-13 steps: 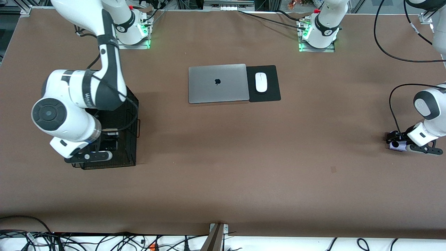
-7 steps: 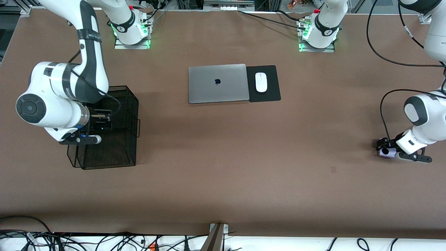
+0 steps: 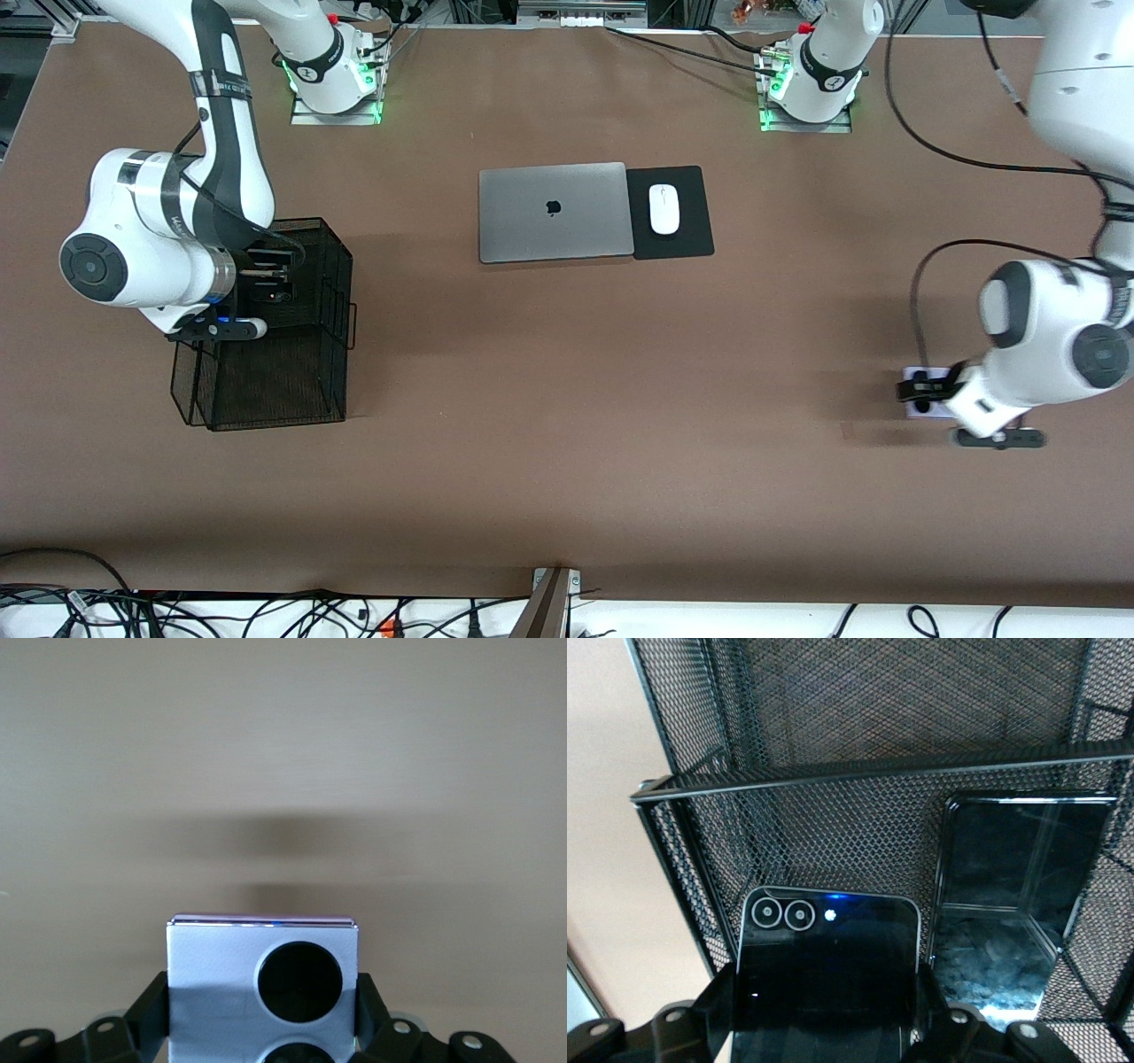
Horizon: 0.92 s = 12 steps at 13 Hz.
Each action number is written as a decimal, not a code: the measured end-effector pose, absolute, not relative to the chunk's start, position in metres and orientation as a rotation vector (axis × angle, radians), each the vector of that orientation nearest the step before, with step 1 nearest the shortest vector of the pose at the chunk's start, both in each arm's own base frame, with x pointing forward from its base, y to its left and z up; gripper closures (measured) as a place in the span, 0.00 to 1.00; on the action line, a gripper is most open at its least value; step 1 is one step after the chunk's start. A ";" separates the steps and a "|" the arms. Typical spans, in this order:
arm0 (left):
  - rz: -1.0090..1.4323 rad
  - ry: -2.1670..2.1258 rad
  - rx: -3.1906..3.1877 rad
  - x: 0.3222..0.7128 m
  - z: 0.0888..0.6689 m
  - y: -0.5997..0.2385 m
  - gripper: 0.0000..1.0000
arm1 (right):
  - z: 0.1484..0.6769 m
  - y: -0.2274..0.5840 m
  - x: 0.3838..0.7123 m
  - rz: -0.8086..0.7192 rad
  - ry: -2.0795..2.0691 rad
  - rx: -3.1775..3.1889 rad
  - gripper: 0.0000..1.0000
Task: Place phones with both arms
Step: 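Carry the white phone to the table center while the right gripper withdraws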
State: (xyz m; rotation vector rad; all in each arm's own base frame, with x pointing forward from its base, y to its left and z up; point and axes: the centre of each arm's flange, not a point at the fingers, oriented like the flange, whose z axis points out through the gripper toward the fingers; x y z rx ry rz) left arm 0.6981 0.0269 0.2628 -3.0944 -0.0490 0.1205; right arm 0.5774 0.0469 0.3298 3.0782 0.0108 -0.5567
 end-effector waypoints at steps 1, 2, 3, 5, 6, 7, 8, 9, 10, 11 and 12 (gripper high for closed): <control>0.127 -0.047 -3.089 0.699 0.266 -0.003 0.15 | 0.328 0.048 0.577 -0.554 0.013 3.078 0.18; 0.131 -0.027 -3.086 0.699 0.267 -0.029 0.15 | 0.327 0.049 0.577 -0.548 0.016 3.077 0.18; 0.128 -0.003 -3.084 0.697 0.267 -0.059 0.15 | 0.326 0.050 0.578 -0.539 0.018 3.076 0.18; 0.121 0.024 -3.077 0.686 0.267 -0.138 0.15 | 0.322 0.051 0.579 -0.525 0.020 3.072 0.18; 0.114 0.037 -3.074 0.677 0.267 -0.181 0.15 | 0.320 0.051 0.579 -0.523 0.020 3.069 0.18; 0.109 0.044 -3.070 0.666 0.265 -0.219 0.15 | 0.317 0.051 0.579 -0.524 0.018 3.064 0.18; 0.110 0.036 -3.067 0.655 0.261 -0.252 0.15 | 0.315 0.051 0.579 -0.527 0.018 3.061 0.18; 0.110 0.027 -3.066 0.646 0.256 -0.279 0.15 | 0.314 0.051 0.579 -0.528 0.017 3.059 0.18; 0.108 0.021 -3.067 0.640 0.250 -0.304 0.15 | 0.313 0.051 0.579 -0.530 0.017 3.056 0.14; 0.101 0.012 -3.072 0.635 0.243 -0.328 0.15 | 0.312 0.051 0.579 -0.531 0.017 3.055 0.14; 0.092 0.005 -3.078 0.633 0.237 -0.348 0.15 | 0.312 0.051 0.579 -0.531 0.017 3.055 0.07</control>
